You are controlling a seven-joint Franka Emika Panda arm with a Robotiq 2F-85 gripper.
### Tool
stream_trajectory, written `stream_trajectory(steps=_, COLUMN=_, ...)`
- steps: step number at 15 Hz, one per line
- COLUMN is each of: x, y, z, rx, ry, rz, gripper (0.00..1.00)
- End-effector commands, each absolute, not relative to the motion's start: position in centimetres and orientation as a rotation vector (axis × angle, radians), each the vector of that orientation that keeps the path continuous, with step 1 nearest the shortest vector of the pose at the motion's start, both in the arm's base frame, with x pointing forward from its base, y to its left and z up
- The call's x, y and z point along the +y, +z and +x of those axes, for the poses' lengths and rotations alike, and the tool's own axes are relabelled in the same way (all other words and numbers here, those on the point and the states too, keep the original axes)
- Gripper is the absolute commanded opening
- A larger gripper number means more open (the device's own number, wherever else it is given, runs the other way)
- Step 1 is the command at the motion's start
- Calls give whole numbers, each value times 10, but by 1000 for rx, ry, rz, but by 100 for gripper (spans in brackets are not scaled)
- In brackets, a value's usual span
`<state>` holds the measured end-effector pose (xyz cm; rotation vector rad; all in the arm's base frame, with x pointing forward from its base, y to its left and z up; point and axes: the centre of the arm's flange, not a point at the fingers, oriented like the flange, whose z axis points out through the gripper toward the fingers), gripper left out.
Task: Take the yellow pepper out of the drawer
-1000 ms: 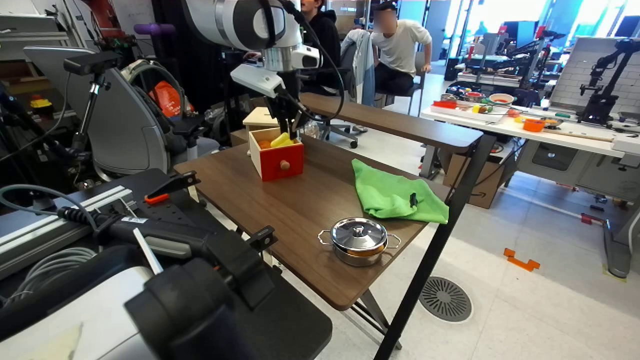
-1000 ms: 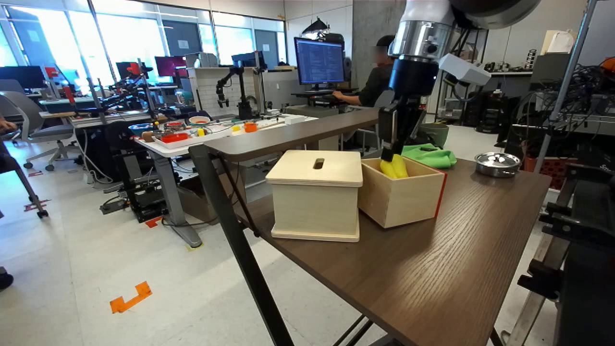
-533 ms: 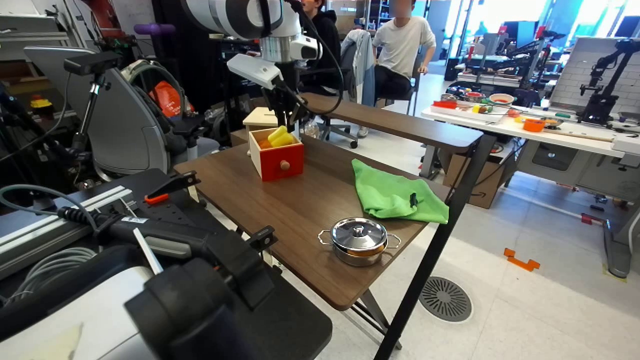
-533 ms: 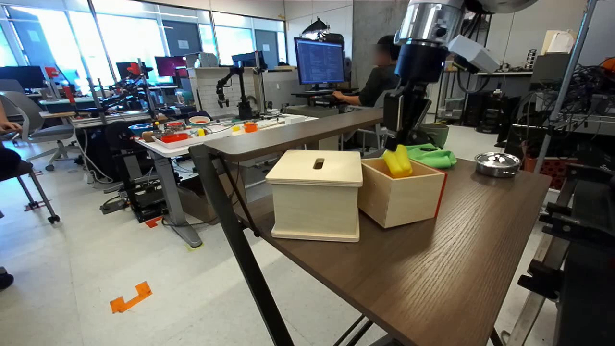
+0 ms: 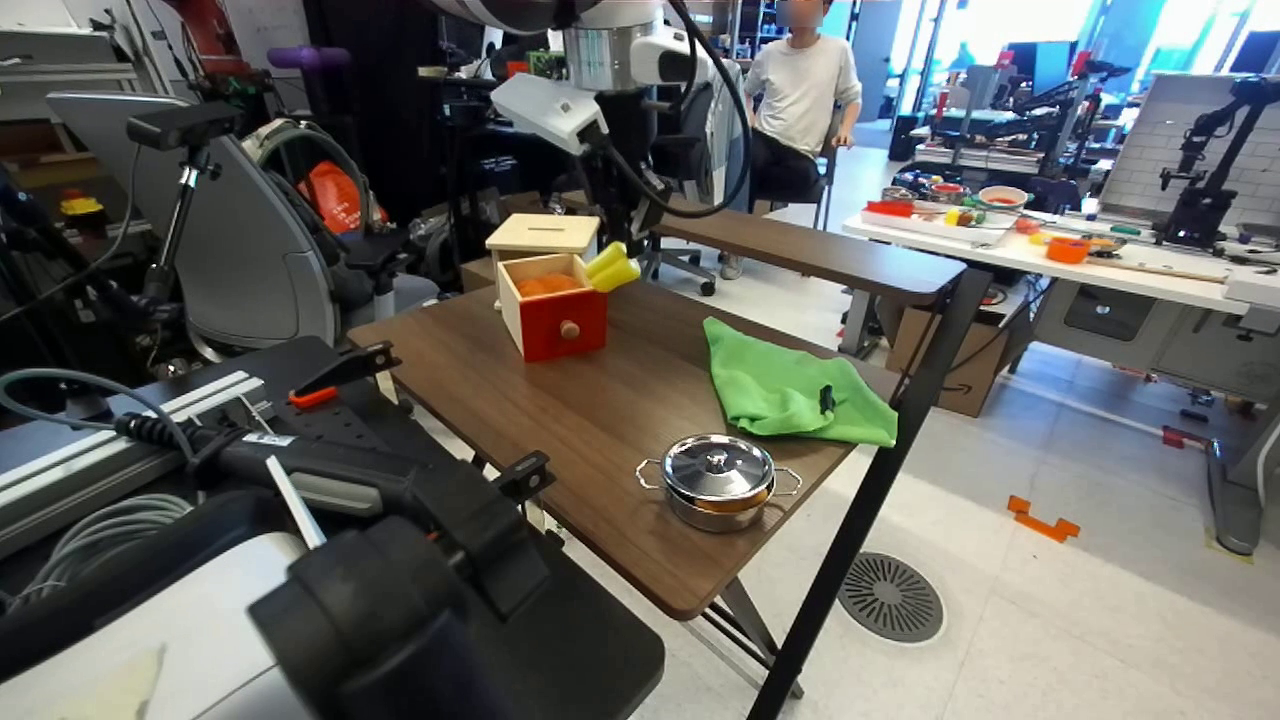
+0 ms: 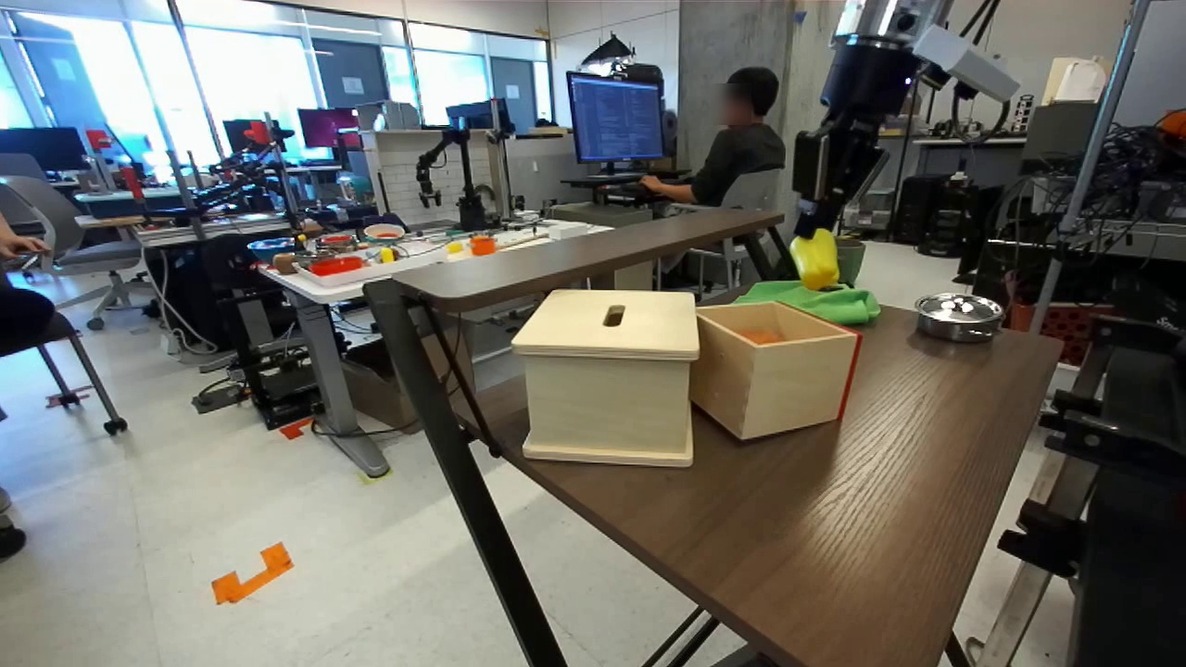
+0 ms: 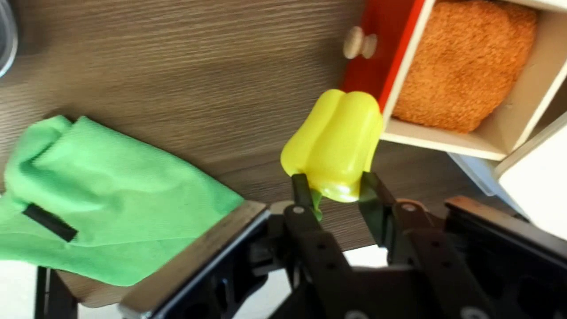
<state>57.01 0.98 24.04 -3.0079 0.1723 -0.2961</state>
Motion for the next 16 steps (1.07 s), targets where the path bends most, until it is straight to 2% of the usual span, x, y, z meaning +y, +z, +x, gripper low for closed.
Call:
stream_trajectory(steps=1, x=-42, y=233, z=557, rx=277, ry=-271, rz=-3010, gripper=8)
stream_trajectory(steps=5, x=-69, y=197, z=545, rx=311, ry=-166, rz=-2986, gripper=8)
stream_trajectory(steps=13, x=-62, y=125, z=536, rx=289, ry=46, rz=-2977, gripper=8)
stream_trajectory(steps=14, x=-61, y=122, z=535, rx=295, ry=65, rz=-2981, gripper=58)
stream_trajectory(steps=16, x=-62, y=120, z=533, rx=296, ry=85, rz=-2978, gripper=65)
